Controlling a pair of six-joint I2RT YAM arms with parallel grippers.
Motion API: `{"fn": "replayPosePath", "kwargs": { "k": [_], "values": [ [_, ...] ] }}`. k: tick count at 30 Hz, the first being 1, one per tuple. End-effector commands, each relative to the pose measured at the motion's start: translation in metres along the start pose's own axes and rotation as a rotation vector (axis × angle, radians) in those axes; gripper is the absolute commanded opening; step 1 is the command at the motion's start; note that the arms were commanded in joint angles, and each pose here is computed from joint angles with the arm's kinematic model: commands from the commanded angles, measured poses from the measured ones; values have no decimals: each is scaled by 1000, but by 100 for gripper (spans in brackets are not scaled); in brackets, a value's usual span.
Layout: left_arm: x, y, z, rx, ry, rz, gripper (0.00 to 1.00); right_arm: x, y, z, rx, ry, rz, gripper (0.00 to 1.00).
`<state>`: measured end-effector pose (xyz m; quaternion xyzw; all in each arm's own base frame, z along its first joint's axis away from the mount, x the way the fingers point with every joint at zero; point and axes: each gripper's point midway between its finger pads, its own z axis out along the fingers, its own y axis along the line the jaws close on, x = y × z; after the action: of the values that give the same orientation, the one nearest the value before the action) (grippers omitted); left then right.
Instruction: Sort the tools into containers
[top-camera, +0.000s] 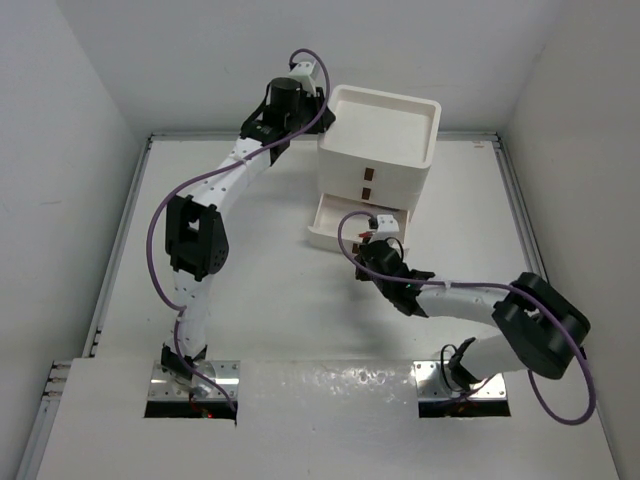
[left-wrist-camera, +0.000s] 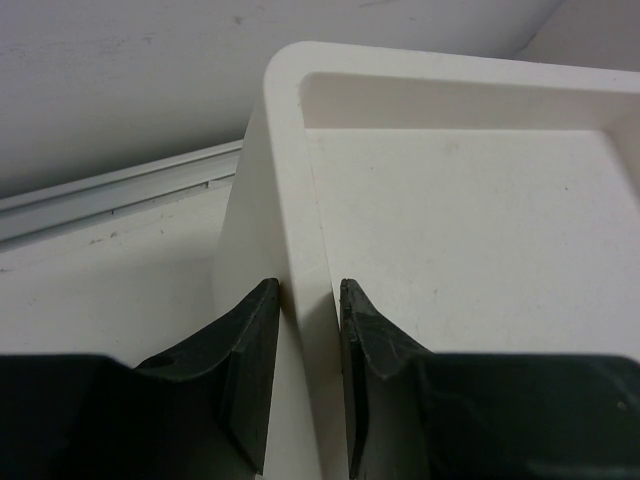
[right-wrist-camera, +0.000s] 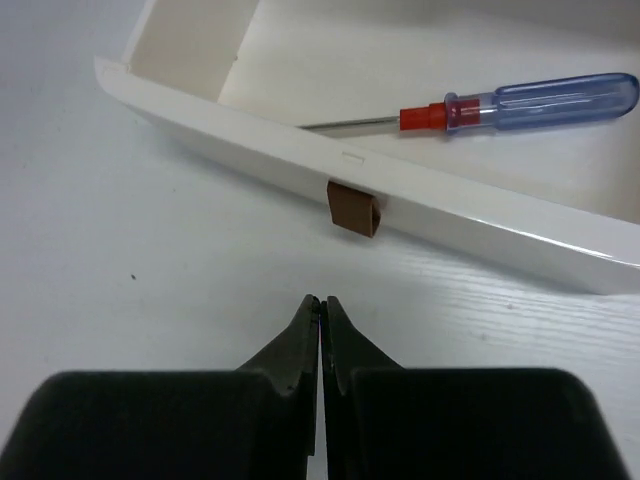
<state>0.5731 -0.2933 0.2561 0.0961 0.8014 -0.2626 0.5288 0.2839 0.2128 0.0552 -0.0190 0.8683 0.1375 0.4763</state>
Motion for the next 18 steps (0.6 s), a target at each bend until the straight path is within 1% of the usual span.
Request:
{"fn": "replayPosePath", "kwargs": {
  "k": [1,3,4,6,7,9,10,11,16,18],
  "values": [
    [121,31,-1,-84,365,-26,0,-27,23,11,-47,-122,253,0],
    [118,32,-1,-87,358,-18,0,-18,24,18,-37,-95,270,0],
    [118,31,-1,-85,357,-15,0,-8,20,25,-12,-72,254,0],
    [119,32,0,-85,356,-18,0,-11,12,33,42,-110,252,0],
    [122,33,1,-87,361,-21,0,-4,4,41,82,-110,243,0],
    [125,32,2,-81,367,-28,0,-18,-3,50,117,-174,270,0],
    [125,32,1,-82,370,-27,0,-16,-5,56,128,-174,265,0],
    [124,32,1,-79,369,-23,0,-29,-4,61,123,-210,280,0],
    [124,34,-1,-84,368,-5,0,-66,-5,67,153,-348,273,0],
    [123,34,0,-80,364,7,0,-74,-11,69,180,-374,262,0]
  ]
}}
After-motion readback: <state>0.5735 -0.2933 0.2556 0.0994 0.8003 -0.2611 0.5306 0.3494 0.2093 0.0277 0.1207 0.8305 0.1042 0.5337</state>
